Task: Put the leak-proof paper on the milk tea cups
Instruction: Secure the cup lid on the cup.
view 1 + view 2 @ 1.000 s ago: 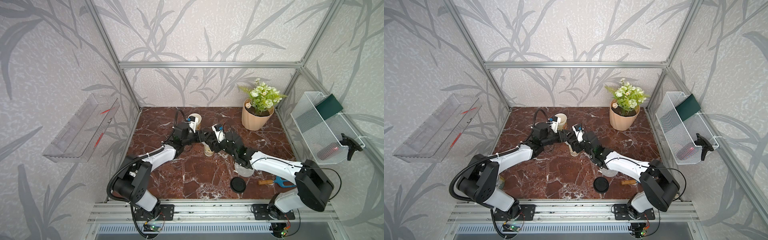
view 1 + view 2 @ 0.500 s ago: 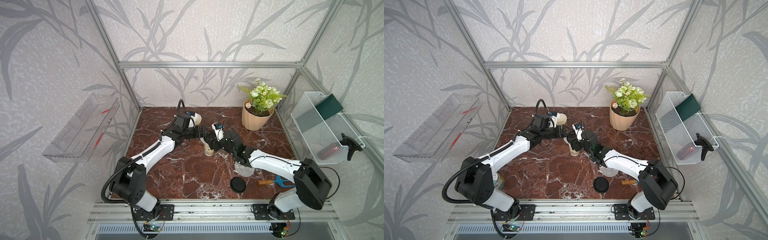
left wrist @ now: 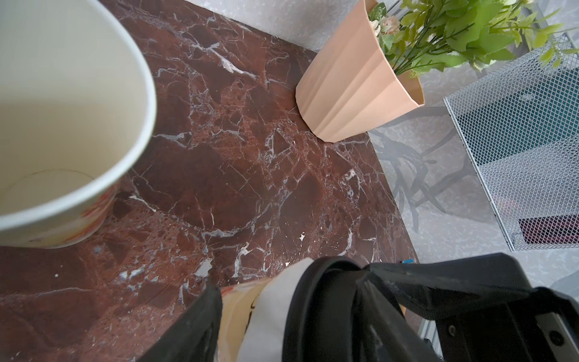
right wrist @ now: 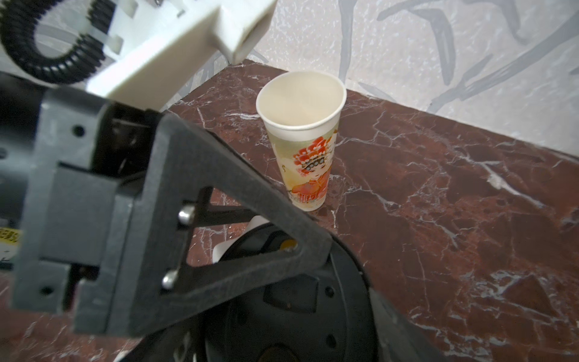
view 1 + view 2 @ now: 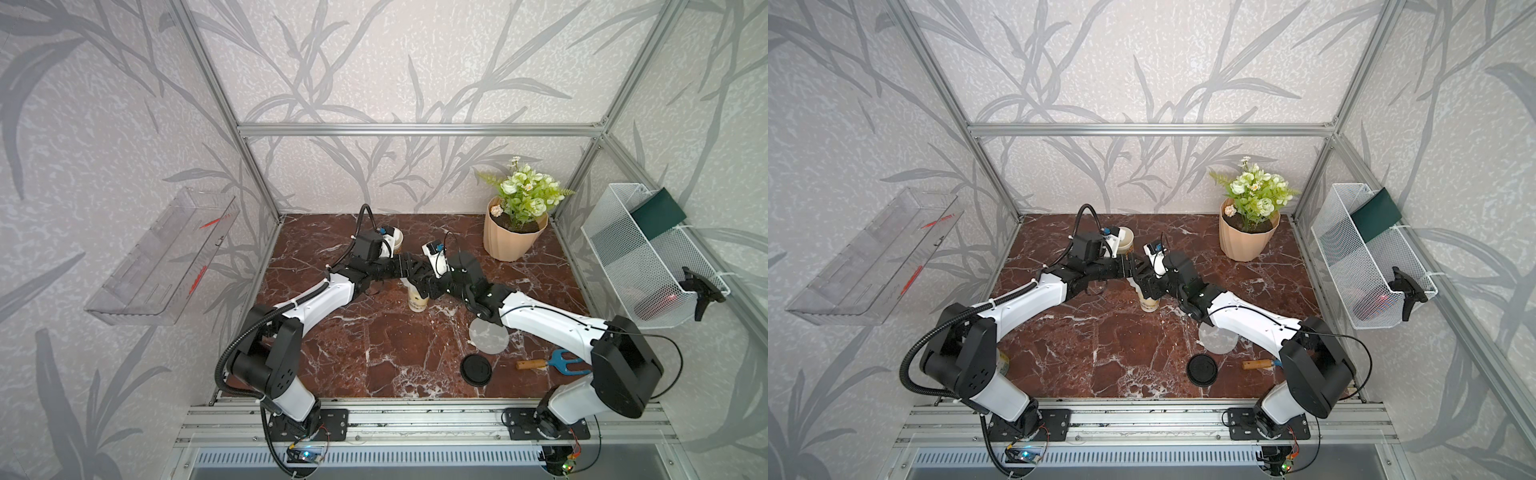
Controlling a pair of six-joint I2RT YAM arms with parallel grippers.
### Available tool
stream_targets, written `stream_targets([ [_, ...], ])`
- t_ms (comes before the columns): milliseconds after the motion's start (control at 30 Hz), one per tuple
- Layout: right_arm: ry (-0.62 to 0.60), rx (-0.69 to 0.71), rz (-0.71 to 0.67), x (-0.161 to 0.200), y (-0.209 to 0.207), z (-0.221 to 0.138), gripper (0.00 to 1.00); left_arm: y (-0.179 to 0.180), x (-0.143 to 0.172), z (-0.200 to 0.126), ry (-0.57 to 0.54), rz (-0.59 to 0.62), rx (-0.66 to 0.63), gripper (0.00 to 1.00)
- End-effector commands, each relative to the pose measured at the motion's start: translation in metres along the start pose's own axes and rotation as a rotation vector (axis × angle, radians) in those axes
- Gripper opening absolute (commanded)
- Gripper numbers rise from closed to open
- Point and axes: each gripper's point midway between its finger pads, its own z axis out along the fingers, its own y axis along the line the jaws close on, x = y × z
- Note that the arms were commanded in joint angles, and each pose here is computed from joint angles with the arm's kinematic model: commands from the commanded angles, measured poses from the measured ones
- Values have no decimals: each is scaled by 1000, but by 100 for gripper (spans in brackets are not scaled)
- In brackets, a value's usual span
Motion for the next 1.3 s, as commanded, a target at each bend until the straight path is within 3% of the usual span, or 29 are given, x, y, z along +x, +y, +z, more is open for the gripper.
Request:
stream_targets([
  [0,144,-62,80,18,1,-9,85,60,72,10,203,-77,-182,64],
  [233,89,-63,86,-5,-3,-18,86,68,81,12,211,-79,-192,64],
  [467,154,-5,64,30,-18,-5,80,72,90,13,219,-83,-187,62],
  [567,172,24,59,46,-24,-4,70,73,94,10,214,-76,-188,62],
  [1267,263,118,57,120,-42,-1,62,99,139,7,258,-105,-230,61],
])
